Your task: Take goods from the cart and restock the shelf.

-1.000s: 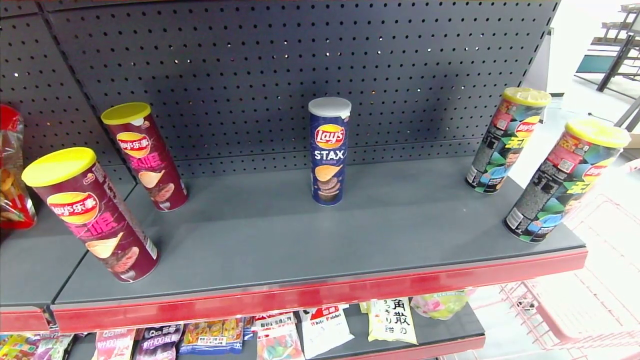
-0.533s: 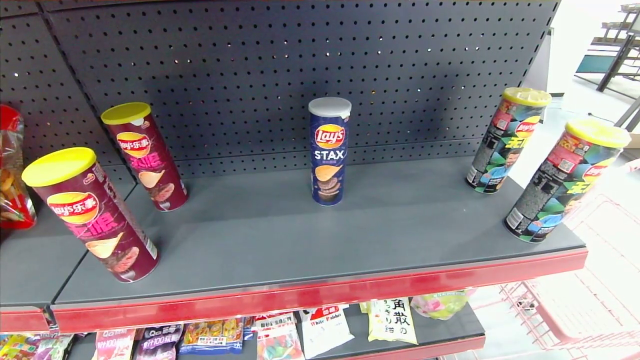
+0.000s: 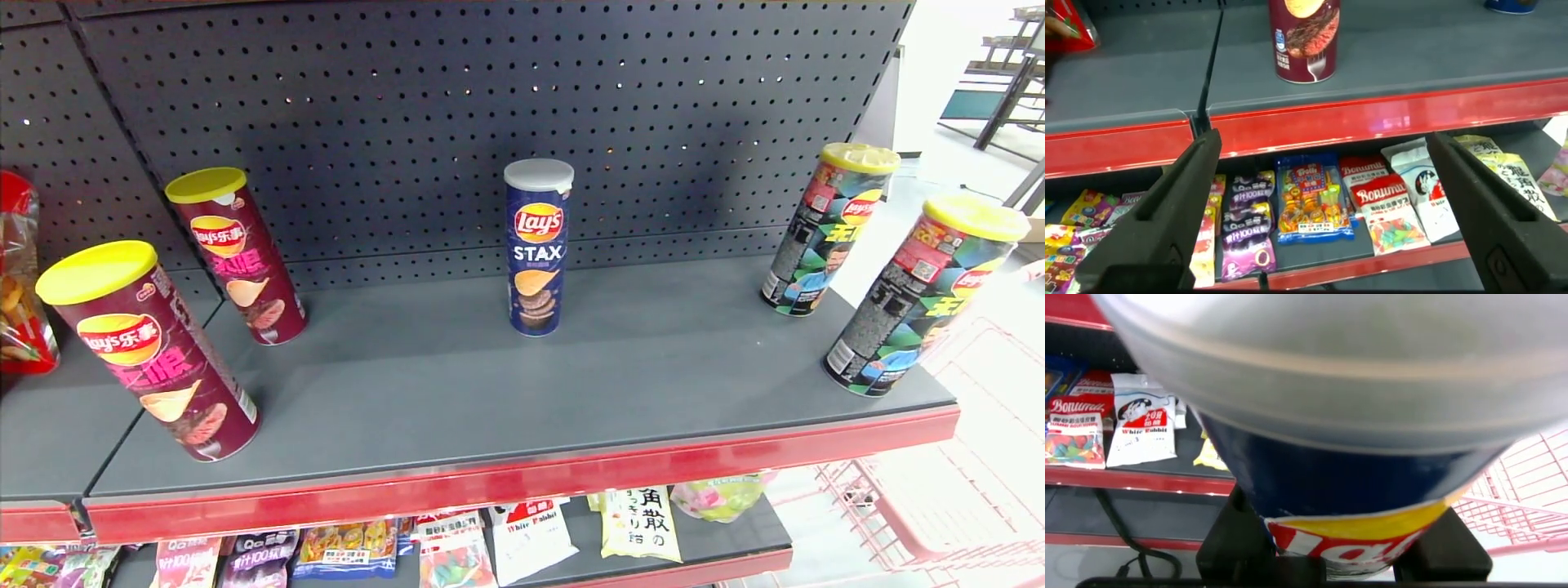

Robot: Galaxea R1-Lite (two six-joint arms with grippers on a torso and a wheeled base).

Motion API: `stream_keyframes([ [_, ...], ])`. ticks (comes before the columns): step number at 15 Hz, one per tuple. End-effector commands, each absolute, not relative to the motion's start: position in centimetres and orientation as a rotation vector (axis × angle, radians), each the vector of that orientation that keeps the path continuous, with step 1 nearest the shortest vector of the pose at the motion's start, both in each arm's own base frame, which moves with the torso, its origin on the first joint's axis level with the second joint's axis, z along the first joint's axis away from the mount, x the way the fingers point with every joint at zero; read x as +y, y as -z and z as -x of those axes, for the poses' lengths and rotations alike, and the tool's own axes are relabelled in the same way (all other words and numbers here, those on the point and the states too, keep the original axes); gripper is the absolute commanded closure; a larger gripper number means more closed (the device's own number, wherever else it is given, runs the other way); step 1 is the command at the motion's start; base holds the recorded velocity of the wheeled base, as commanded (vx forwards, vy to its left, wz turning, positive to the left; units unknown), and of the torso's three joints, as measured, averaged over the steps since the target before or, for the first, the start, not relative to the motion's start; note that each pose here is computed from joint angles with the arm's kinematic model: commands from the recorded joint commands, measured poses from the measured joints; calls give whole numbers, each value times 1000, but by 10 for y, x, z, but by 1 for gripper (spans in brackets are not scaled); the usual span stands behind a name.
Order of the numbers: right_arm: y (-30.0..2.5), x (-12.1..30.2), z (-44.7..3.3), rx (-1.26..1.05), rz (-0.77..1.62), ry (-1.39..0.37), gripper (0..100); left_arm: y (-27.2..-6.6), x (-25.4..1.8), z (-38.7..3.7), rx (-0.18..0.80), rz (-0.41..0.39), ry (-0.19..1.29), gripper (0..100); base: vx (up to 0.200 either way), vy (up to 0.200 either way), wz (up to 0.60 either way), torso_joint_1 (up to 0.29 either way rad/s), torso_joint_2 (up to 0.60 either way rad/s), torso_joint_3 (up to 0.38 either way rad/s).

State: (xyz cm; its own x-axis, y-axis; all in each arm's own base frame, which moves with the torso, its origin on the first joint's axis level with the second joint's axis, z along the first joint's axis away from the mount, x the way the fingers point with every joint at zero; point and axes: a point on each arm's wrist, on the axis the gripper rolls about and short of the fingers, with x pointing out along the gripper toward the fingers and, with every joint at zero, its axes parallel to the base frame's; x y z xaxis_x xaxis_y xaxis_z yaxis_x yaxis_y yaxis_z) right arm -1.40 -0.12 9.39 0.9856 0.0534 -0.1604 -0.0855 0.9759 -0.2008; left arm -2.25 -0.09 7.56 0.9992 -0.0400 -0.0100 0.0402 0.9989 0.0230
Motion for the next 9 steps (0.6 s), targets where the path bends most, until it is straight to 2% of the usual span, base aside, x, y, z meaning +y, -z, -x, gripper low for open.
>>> stream_keyframes([
  [1,-91,-1,13,168,210,-74,100,-77,-1,19,56,-24,45,0,0,0,0,0,0,0],
  [4,-91,-1,12,176,211,-77,100,-77,-1,20,43,-53,69,0,0,0,0,0,0,0],
  [5,-92,-1,13,164,210,-69,100,-113,-2,24,-38,-49,128,0,0,0,0,0,0,0],
  [6,-92,-1,14,160,210,-64,100,-139,-2,21,-30,-30,159,0,0,0,0,0,0,0],
  [7,-91,-1,13,172,201,-58,100,-185,-4,10,-16,-4,314,0,0,0,0,0,0,0],
  [8,-90,-1,12,184,186,-83,100,-202,-6,7,-23,-6,449,0,0,0,0,0,0,0],
  [9,-91,0,12,186,174,-100,100,-208,-9,0,-2,-16,591,0,0,0,0,0,0,0],
])
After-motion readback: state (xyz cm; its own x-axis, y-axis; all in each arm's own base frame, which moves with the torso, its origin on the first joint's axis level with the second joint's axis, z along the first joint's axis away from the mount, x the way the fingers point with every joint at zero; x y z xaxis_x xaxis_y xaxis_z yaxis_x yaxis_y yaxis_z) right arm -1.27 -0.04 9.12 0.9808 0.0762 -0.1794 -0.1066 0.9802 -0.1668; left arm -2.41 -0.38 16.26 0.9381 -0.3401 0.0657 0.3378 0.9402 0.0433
